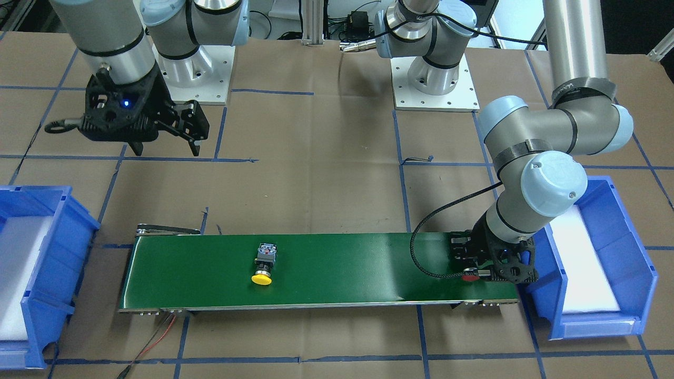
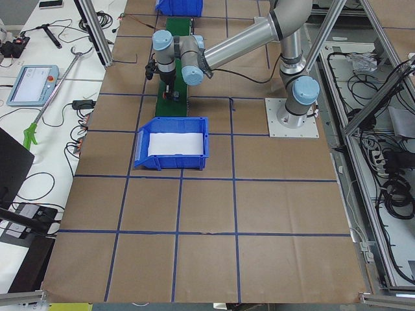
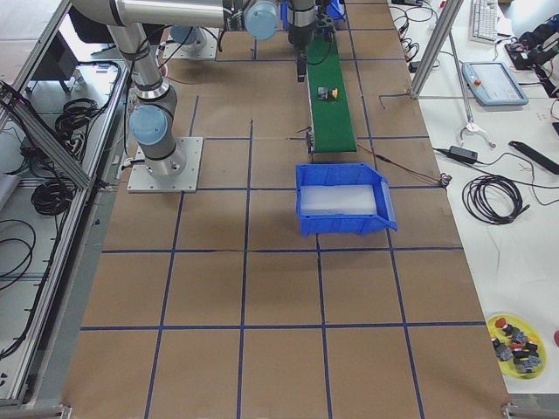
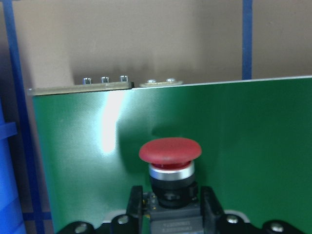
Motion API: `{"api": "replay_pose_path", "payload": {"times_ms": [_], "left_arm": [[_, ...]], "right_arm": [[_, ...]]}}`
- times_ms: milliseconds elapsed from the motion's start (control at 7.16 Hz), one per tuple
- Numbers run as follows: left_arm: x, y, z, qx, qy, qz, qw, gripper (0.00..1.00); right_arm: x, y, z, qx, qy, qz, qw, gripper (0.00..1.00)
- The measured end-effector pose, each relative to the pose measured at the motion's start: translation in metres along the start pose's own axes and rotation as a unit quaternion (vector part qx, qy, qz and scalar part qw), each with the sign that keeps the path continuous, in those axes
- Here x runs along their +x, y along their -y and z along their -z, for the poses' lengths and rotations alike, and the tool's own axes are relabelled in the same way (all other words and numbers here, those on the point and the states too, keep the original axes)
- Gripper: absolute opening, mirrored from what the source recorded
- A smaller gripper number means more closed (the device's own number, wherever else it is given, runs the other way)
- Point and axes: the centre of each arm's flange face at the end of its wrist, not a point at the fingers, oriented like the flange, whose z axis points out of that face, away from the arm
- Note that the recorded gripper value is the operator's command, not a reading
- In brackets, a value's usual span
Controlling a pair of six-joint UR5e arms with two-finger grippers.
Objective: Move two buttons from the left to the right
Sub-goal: 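Lower the right gripper onto the yellow button on the belt and grasp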
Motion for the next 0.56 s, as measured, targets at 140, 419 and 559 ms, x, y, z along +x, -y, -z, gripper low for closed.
{"api": "replay_pose_path", "payload": {"times_ms": [140, 419, 559], "left_arm": [[0.0, 0.001, -0.001, 0.0, 0.0, 0.002, 1.0, 1.0], [-0.001, 0.004, 0.005, 0.005, 0.002, 0.006, 1.0, 1.0], [-0.002, 0.005, 0.016, 0.011, 0.003, 0.006, 0.9999, 1.0]], "right_arm": [[0.0, 0.019, -0.013, 0.026, -0.001, 0.0, 0.9997, 1.0], [-0.001, 0.046, -0.044, 0.045, 0.0, -0.004, 0.999, 1.0], [-0.001, 0.053, -0.049, 0.058, -0.001, -0.01, 0.9983, 1.0]]}}
